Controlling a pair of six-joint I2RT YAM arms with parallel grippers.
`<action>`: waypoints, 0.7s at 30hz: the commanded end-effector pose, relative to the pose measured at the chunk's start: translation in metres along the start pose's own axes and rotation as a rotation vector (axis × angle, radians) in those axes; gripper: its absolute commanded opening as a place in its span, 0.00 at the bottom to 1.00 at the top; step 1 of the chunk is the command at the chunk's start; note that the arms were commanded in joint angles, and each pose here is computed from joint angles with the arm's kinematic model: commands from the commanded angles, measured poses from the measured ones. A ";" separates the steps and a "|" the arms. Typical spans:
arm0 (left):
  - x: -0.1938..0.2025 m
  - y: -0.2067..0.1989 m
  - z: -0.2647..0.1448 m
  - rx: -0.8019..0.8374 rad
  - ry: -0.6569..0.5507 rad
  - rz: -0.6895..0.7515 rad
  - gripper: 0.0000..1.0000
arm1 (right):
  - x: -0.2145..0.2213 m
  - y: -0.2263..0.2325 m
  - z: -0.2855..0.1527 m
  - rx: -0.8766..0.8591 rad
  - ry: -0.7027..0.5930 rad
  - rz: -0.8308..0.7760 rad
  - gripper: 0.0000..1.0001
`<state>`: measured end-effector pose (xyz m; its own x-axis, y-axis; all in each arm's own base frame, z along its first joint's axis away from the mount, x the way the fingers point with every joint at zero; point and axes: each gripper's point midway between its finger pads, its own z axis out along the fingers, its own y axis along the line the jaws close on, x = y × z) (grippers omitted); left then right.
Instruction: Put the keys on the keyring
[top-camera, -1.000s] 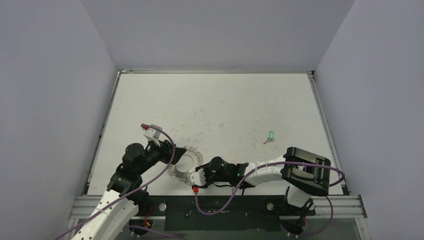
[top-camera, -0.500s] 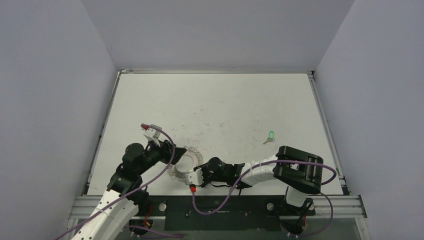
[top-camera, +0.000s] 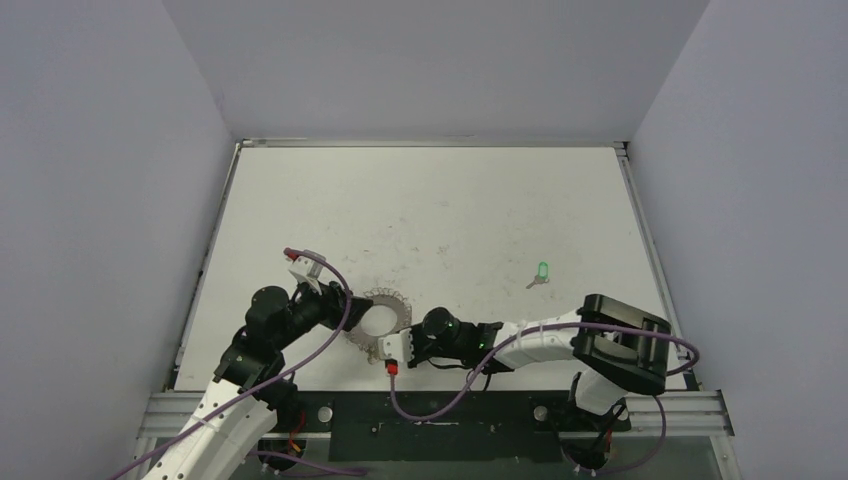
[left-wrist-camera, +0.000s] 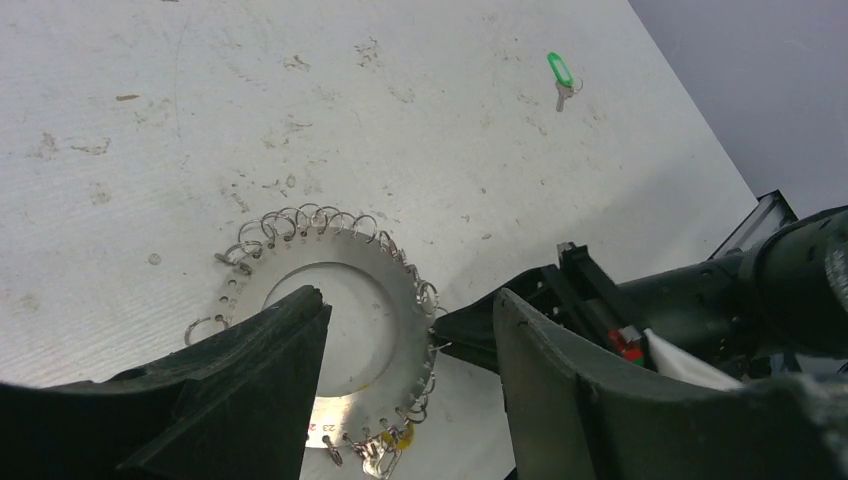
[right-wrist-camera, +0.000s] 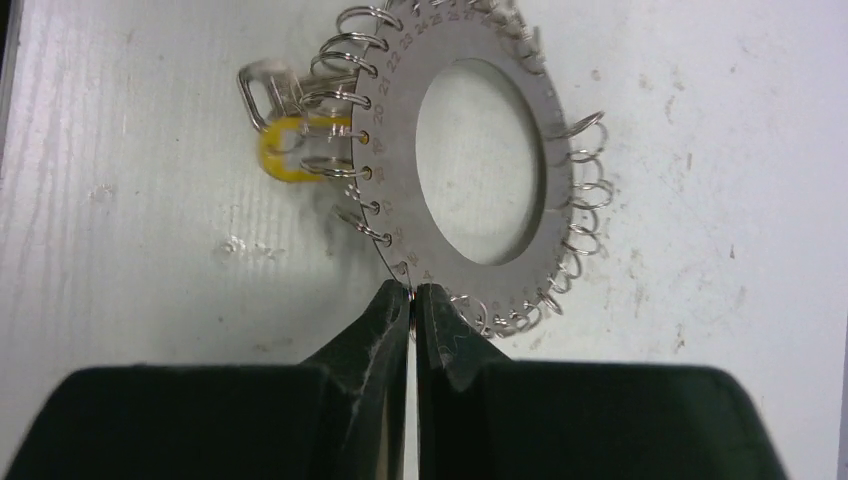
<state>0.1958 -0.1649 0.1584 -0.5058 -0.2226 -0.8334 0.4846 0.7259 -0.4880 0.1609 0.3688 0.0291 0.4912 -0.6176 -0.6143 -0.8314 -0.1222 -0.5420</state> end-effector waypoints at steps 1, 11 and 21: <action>-0.020 -0.017 -0.001 0.071 -0.052 0.042 0.58 | -0.041 -0.034 -0.032 0.054 -0.195 0.146 0.00; 0.005 -0.026 0.016 0.210 -0.032 0.014 0.48 | -0.085 -0.079 -0.094 0.120 -0.480 0.468 0.00; 0.051 -0.041 0.026 0.274 0.086 0.034 0.40 | -0.071 -0.103 -0.115 0.200 -0.530 0.756 0.00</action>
<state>0.1729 -0.2107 0.1215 -0.5845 -0.1466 -0.7980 0.6170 0.5584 -0.5545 0.1729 0.3352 0.1577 0.0027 -0.2154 -0.9765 -0.9568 0.2834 -0.0652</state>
